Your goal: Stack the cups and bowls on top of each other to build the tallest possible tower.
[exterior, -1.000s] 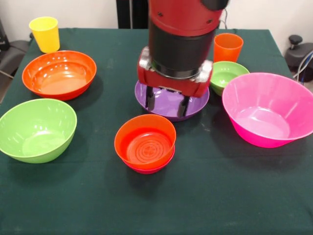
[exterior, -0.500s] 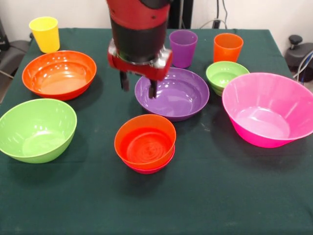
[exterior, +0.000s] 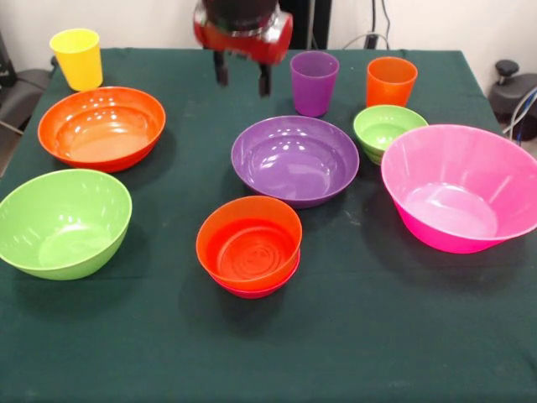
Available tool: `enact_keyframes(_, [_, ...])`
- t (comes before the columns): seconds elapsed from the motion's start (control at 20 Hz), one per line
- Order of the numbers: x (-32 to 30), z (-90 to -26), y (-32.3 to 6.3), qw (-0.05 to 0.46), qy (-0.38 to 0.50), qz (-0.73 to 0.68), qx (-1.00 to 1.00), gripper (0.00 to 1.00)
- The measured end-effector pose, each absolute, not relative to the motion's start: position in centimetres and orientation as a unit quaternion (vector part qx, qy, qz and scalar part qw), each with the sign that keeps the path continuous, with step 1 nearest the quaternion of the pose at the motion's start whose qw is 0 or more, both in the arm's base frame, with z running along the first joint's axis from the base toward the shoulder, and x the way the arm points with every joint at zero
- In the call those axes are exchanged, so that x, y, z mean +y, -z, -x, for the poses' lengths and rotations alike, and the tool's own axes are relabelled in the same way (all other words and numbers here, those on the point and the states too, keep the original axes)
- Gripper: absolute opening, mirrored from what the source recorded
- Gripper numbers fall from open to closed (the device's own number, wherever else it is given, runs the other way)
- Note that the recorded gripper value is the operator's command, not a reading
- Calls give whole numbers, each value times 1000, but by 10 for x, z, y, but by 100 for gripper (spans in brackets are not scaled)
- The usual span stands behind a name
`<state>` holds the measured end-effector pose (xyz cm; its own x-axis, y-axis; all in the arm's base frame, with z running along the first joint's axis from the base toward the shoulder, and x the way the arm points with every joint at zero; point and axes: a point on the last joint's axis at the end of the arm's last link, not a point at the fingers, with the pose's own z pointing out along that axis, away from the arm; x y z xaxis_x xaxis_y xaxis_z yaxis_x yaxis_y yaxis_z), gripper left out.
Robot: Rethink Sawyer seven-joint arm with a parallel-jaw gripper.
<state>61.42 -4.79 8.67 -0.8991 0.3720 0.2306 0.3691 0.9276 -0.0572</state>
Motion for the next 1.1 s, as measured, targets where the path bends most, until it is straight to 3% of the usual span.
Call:
enact_keyframes(0.4, [-33, -531, -97, 118, -1, 180, -977, 100])
enact_keyframes(1.1, [-73, -465, -88, 122, -4, 179, -976, 100])
